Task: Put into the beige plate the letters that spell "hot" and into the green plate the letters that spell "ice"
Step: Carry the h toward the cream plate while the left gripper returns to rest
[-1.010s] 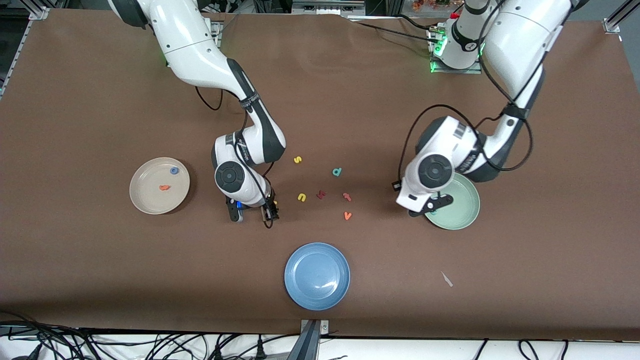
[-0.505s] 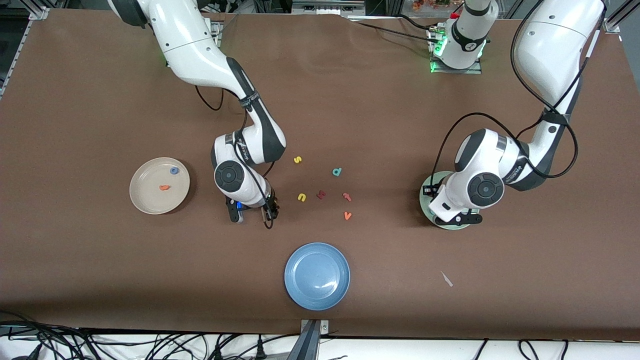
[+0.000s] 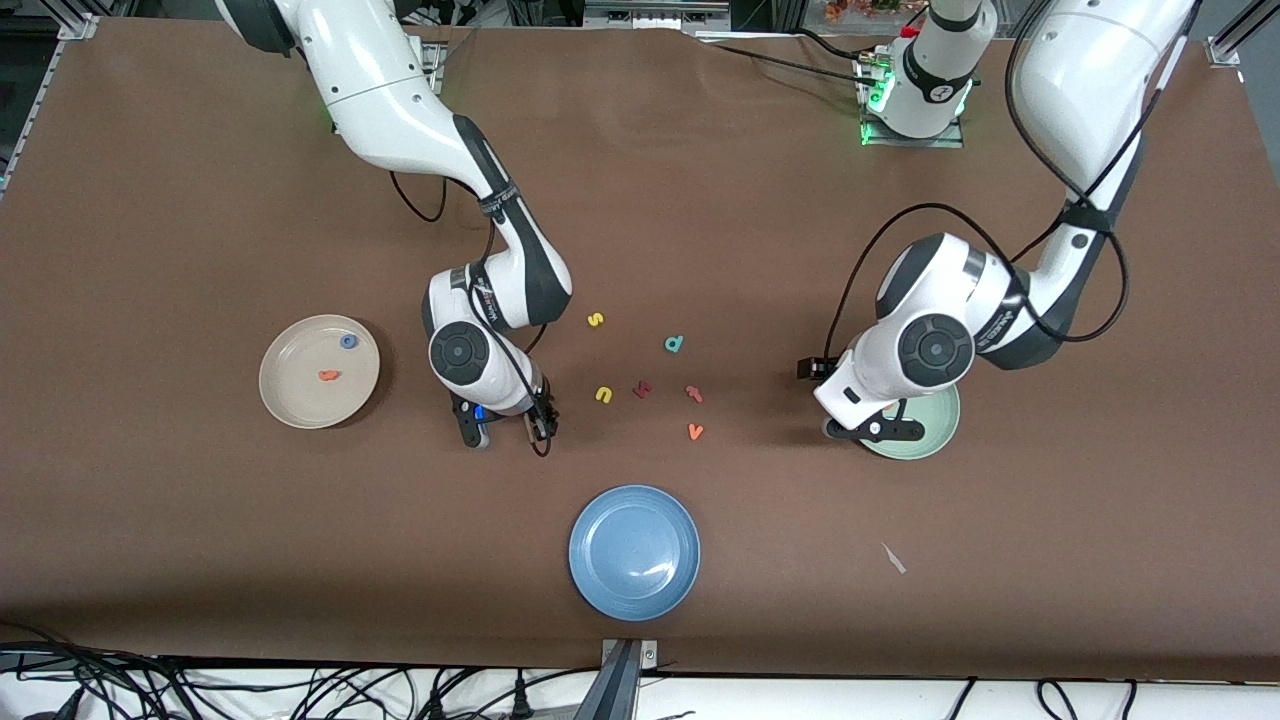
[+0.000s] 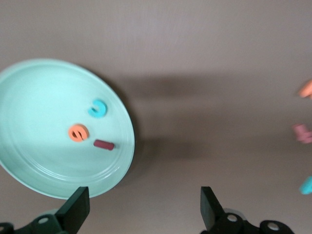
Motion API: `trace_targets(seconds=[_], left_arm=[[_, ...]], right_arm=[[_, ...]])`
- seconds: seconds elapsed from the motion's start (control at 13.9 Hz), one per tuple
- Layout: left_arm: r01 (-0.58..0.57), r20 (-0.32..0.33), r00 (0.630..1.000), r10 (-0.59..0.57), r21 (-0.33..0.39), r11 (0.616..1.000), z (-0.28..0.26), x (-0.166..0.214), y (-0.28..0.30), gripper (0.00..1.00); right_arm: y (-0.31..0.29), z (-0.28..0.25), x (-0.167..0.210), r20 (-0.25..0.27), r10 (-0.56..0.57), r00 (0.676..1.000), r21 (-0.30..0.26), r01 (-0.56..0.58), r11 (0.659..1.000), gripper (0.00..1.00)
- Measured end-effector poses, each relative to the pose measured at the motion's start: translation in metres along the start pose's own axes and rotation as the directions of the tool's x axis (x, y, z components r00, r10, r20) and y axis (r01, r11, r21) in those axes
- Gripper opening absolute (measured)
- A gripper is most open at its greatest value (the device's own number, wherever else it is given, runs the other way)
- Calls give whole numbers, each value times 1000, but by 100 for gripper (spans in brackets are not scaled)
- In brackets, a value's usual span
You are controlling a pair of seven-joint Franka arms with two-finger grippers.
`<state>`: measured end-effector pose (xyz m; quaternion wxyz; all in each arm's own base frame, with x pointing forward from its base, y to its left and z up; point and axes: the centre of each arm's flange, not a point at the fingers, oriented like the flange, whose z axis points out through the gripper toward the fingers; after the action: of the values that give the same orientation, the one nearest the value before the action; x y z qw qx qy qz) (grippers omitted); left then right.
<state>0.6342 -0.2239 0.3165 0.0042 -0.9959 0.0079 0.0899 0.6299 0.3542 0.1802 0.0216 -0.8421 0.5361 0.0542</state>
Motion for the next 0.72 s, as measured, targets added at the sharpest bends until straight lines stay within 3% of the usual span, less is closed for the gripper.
trace_targets(seconds=[0.22, 0.43, 0.72], left_arm=[[-7, -84, 996, 7, 4, 1000, -73, -7, -2, 100], [-73, -91, 993, 74, 14, 997, -124, -16, -12, 100], [-133, -137, 981, 136, 30, 991, -171, -20, -47, 100]], right_arm=[[3, -11, 3, -41, -211, 977, -83, 207, 975, 25], [17, -48, 35, 12, -410, 912, -211, 403, 891, 25], [42, -101, 94, 72, -560, 825, -252, 559, 790, 25]])
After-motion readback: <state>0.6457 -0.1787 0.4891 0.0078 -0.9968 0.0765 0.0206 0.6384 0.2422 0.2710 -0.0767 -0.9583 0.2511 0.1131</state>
